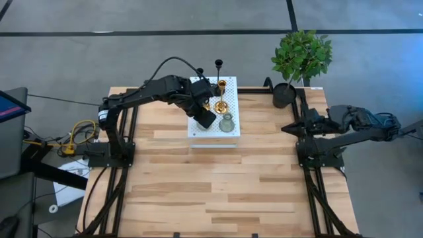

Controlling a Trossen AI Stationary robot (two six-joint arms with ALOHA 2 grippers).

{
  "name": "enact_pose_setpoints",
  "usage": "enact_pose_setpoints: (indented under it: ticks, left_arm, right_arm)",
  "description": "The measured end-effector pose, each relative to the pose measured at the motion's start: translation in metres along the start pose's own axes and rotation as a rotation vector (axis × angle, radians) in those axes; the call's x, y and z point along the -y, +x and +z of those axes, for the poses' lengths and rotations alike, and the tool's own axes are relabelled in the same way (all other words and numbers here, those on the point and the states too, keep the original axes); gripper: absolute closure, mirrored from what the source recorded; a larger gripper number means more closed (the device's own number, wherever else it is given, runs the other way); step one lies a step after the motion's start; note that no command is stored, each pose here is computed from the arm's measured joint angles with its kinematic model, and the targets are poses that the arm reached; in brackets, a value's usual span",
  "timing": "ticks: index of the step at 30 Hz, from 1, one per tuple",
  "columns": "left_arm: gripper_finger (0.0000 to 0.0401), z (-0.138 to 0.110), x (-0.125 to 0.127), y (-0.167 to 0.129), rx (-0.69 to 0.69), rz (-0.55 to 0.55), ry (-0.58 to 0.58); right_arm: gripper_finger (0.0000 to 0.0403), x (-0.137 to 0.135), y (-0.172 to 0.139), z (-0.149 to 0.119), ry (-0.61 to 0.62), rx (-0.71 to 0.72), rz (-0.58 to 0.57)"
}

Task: Pick & Place candle stick holders
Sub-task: Put the green glass candle holder aligned with the other green glass candle holder on the shelf, then return to Home Position

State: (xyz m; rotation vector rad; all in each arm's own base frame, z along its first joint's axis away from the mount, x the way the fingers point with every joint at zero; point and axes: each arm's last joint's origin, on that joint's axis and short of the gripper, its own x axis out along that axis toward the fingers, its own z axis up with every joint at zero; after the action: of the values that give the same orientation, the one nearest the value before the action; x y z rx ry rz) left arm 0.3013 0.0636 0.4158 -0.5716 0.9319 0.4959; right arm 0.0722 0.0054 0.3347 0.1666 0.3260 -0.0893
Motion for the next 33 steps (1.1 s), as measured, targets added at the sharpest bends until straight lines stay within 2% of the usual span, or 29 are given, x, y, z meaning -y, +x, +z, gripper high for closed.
enact_pose_setpoints:
  ticks: [7, 12, 17, 24, 33]
  left_arm:
    - [0.0366, -0.001, -0.003, 0.005, -0.004, 0.015, -0.023]
    - [0.0318, 0.003, -0.007, 0.01, 0.015, 0.031, -0.035]
    - [0.0294, 0.007, -0.008, 0.011, 0.048, 0.019, -0.043]
    - [0.0289, 0.008, -0.008, 0.01, 0.048, 0.017, -0.044]
    - [0.0288, 0.004, -0.008, -0.001, 0.036, -0.057, -0.045]
  right_arm:
    - [0.0403, 0.001, -0.003, 0.0, -0.018, 0.011, 0.002]
    - [0.0403, 0.001, -0.003, 0.0, -0.018, 0.01, 0.002]
    - [0.0403, 0.001, -0.003, 0.0, -0.019, 0.01, 0.002]
    - [0.0403, 0.001, -0.003, 0.0, -0.019, 0.01, 0.002]
    - [0.0403, 0.001, -0.003, 0.0, -0.019, 0.01, 0.002]
